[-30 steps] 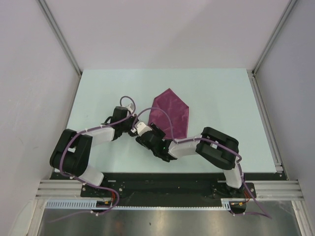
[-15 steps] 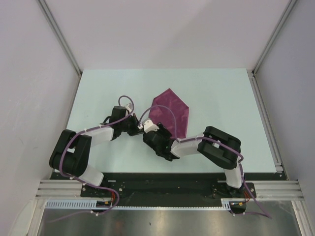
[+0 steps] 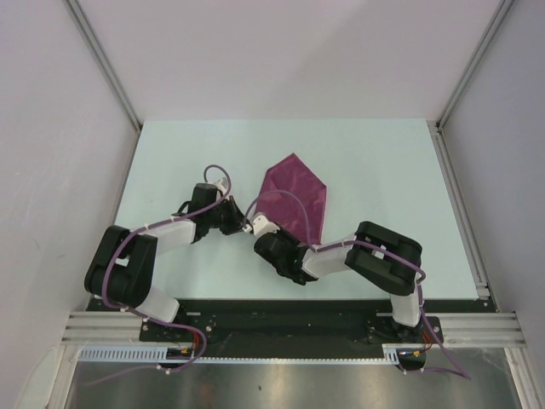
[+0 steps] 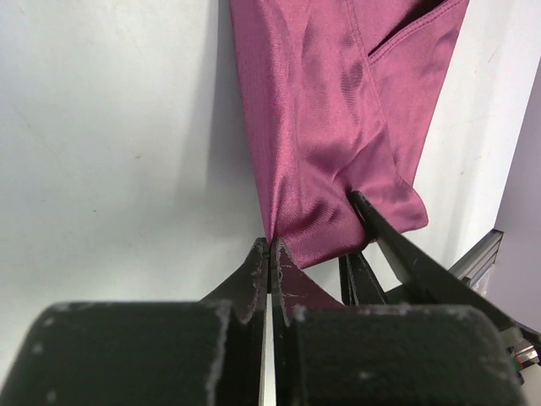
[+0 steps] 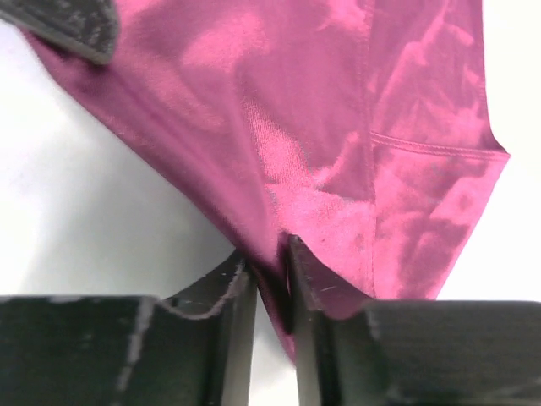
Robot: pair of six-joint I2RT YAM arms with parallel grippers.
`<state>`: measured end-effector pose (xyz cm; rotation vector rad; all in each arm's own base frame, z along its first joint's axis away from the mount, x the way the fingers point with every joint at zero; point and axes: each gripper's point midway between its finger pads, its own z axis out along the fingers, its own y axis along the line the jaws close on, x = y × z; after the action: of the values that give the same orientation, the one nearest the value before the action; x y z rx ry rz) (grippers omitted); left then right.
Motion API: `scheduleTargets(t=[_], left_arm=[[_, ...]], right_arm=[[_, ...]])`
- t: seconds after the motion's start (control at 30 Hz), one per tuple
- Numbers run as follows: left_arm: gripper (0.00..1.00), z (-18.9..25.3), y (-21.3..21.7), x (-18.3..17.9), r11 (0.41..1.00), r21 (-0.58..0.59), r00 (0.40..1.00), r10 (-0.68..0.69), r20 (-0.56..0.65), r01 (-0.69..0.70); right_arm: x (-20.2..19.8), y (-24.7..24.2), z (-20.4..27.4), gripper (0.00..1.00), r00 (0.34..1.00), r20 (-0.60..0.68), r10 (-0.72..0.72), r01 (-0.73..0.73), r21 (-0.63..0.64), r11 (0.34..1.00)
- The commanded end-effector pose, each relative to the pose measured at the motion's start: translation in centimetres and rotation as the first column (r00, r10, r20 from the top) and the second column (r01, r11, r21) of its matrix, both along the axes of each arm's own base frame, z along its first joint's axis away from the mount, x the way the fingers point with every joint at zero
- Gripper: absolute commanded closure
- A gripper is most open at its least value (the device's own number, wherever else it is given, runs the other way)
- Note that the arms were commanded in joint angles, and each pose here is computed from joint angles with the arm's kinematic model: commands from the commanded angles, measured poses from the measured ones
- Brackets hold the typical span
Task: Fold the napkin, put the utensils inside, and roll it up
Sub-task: Roll the napkin with the utensil
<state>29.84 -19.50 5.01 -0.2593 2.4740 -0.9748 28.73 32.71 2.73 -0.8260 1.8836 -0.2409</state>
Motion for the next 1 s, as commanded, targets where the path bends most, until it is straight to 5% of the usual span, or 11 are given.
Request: scheduleTargets(t=[0.0,0.07,0.1,0.2,0.3,0.63,0.97], left_arm=[[0.98,1.5,0.0,0.9,1.0,-0.016,0.999,0.007,0.049,-0.006],[0.89,1.6,0.0,1.0,1.0,-0.012,0.998,0.0,0.058,0.0],[0.75,1.5,0.1,1.0,1.0,-0.01,0.998,0.005,0.058,-0.004],[0.45,1.6,0.6,1.3,1.0,0.012,0.997,0.028,0.071,-0.029],[0.28,1.5,1.4,1.4,0.997,0.045,0.994,0.062,0.088,-0.066],[0.22,1.8,5.4,0.5,0.963,0.177,0.964,0.164,0.208,-0.202],[0.21,3.7,5.7,-2.1,0.969,0.183,0.924,0.088,0.372,-0.166]], right_arm=[[-0.6,0.8,-0.1,0.78,0.995,-0.034,0.094,-0.094,-0.011,0.995],[-0.9,1.5,-0.2,0.87,0.987,-0.07,0.145,-0.145,0.005,0.989],[-1.1,1.5,-0.4,0.94,0.983,-0.091,0.158,-0.159,-0.003,0.987],[-1.4,1.9,-0.4,1.0,0.968,-0.164,0.191,-0.192,0.007,0.981],[-1.9,2.2,-0.2,1.0,0.945,-0.238,0.223,-0.222,0.033,0.975],[-3.3,3.3,1.4,1.0,0.786,-0.516,0.34,-0.272,0.205,0.94],[-4.1,3.6,2.1,1.0,0.483,-0.721,0.496,-0.19,0.467,0.864]])
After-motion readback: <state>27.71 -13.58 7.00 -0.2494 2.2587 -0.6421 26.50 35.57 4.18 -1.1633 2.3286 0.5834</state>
